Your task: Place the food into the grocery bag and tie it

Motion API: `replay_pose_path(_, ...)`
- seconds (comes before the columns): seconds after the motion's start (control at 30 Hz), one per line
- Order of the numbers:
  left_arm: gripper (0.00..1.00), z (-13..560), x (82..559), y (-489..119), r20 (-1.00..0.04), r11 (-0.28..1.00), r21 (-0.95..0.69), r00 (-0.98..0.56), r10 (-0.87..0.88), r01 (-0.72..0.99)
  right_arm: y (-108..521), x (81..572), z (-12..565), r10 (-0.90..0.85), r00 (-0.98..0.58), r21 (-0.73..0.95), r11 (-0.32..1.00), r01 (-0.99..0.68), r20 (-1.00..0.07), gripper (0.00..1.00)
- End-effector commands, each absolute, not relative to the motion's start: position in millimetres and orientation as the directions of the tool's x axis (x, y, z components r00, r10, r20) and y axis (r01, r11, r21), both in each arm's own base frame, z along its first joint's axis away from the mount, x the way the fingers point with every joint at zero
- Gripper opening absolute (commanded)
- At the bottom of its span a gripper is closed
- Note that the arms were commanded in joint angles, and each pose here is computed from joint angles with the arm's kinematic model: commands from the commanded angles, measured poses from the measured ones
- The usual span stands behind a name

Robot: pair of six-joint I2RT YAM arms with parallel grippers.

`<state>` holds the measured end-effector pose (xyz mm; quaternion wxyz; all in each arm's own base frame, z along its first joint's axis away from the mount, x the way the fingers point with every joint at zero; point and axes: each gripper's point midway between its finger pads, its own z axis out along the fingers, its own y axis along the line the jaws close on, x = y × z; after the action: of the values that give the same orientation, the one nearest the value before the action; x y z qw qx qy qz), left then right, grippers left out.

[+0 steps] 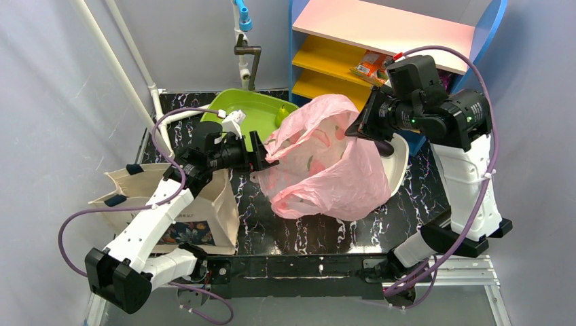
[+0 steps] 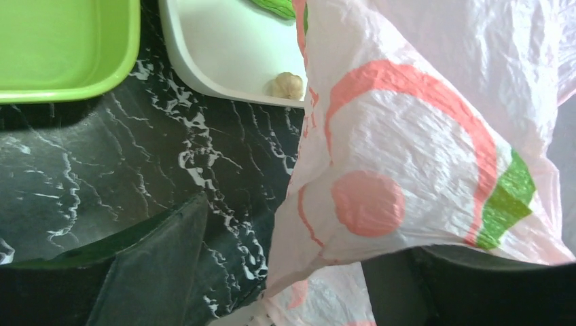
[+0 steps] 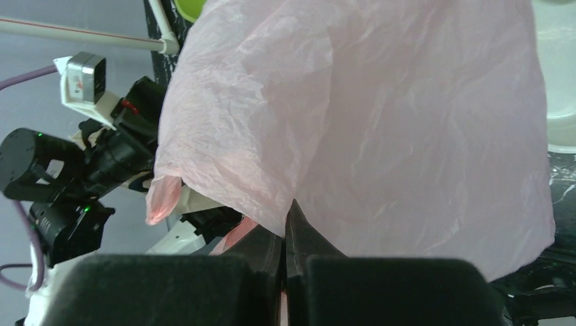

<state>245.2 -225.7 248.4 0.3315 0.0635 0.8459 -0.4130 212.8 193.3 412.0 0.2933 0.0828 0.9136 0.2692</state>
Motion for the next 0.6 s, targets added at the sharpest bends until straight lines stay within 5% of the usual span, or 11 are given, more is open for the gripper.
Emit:
replay_pose_path(0.0, 0.65, 263, 238, -239, -0.602, 0.577, -0.704, -0.779, -0.174, 0.415, 203, 203, 432, 0.336, -0.819, 0.634, 0.772, -0.044, -0.466, 0.01)
replay_pose_path(0.27, 0.00, 313, 230, -240, -0.588, 0.540, -0.739, -0.777, -0.224, 0.403, 209, 193, 423, 0.315, -0.855, 0.658, 0.752, -0.041, -0.413, 0.01)
replay_pose_path(0.57, 0.00, 334, 185, -221, -0.497, 0.583, -0.743, -0.854, -0.152, 0.329, 200, 176, 385, 0.222, -0.887, 0.607, 0.791, -0.079, -0.405, 0.01)
